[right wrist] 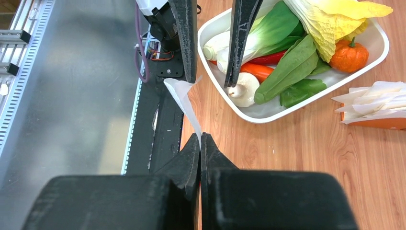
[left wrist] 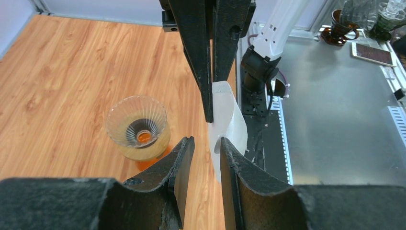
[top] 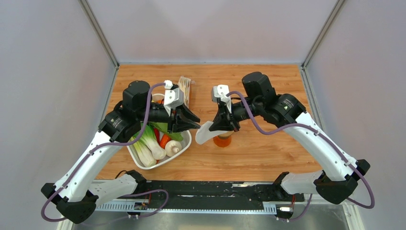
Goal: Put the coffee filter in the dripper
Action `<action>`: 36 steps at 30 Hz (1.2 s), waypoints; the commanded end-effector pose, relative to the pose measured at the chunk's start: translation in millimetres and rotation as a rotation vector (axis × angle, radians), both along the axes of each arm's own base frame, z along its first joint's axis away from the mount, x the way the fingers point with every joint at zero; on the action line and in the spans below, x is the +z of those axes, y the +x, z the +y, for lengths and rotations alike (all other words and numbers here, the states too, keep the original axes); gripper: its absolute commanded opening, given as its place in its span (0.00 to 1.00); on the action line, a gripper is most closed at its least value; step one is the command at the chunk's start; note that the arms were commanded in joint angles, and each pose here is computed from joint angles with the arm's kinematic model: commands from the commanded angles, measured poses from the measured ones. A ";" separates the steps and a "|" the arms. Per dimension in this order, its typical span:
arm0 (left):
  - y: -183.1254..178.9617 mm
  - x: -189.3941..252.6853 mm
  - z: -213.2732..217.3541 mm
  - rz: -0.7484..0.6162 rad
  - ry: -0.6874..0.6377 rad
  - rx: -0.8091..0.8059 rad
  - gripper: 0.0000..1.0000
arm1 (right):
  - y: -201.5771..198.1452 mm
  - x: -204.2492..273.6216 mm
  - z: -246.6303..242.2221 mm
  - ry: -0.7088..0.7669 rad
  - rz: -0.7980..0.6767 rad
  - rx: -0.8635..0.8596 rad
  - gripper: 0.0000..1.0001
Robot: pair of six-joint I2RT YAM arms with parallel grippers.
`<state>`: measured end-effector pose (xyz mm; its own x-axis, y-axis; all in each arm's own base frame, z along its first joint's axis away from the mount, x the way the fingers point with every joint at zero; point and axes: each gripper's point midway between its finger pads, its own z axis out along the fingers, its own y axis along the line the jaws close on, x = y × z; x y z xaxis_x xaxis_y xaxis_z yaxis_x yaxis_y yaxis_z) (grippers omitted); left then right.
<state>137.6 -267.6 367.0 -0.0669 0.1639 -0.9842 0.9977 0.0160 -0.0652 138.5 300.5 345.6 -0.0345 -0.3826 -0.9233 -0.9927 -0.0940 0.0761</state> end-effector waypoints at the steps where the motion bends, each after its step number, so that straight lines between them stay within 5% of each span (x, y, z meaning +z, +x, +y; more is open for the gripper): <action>1: 4.4 9.5 1.2 -0.047 -0.013 0.035 0.37 | 5.9 8.3 3.2 0.024 0.005 -0.033 0.00; 36: 0.1 -13.5 3.1 -0.024 0.061 0.026 0.42 | 11.9 5.3 7.1 0.007 0.057 -0.067 0.00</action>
<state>142.6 -264.5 352.0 -0.0771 0.2216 -0.9721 0.9954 0.0733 -0.0623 148.4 303.6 335.8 -0.1391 -0.4149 -0.8992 -0.9873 -0.0117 0.1581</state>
